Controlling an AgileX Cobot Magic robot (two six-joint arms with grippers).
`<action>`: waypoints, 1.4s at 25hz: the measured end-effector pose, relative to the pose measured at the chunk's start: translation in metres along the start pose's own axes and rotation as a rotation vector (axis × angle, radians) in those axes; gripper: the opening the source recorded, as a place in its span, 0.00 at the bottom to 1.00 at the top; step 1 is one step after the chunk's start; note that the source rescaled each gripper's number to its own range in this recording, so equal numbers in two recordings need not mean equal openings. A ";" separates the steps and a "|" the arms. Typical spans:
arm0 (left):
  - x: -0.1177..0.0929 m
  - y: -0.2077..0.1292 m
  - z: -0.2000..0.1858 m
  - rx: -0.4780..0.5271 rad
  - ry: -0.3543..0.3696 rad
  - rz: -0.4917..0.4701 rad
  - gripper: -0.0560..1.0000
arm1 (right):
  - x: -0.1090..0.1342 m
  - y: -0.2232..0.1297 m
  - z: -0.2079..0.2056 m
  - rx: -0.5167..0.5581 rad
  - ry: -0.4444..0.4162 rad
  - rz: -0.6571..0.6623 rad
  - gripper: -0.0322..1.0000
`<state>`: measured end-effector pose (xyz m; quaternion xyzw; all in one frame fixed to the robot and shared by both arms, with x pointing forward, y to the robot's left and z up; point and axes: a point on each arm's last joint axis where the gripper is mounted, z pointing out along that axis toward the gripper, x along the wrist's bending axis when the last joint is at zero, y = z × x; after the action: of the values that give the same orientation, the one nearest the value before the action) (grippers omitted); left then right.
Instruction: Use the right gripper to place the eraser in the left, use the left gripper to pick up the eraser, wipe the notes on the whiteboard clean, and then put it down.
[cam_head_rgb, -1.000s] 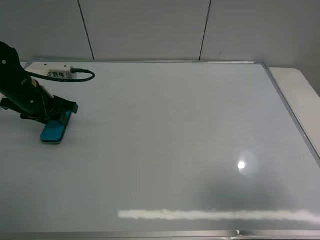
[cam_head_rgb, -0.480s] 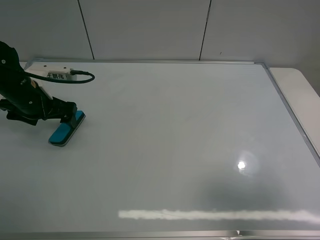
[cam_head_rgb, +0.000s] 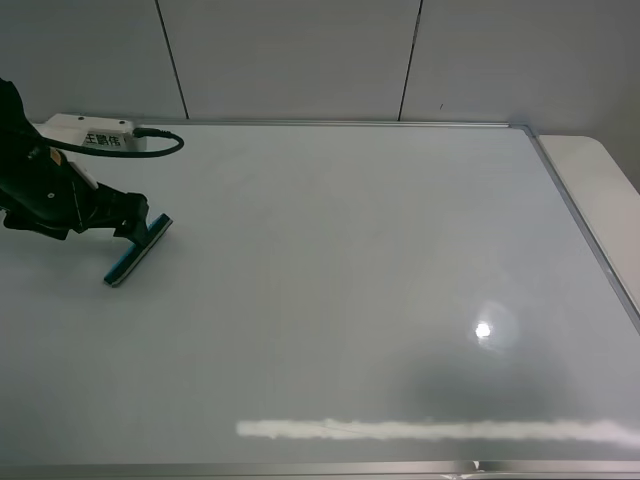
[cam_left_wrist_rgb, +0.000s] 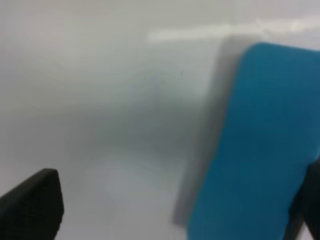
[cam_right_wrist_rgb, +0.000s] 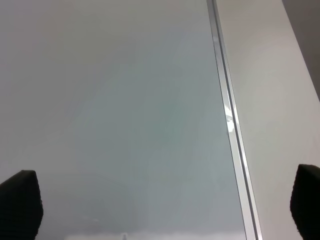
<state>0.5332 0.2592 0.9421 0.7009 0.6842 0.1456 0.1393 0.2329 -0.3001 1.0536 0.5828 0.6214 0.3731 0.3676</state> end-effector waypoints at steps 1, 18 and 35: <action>0.001 0.001 -0.003 -0.008 0.004 -0.001 0.93 | 0.000 0.000 0.000 0.000 0.000 0.000 1.00; 0.016 -0.005 -0.053 -0.017 0.131 -0.022 0.93 | 0.000 0.000 0.000 0.000 0.000 0.000 1.00; 0.030 -0.038 -0.281 -0.717 -0.091 -0.220 0.93 | 0.000 0.000 0.000 0.000 0.000 0.000 1.00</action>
<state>0.3878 0.2885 1.1850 0.5357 0.6541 0.3289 0.4208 0.2329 -0.3001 1.0536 0.5829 0.6213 0.3731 0.3675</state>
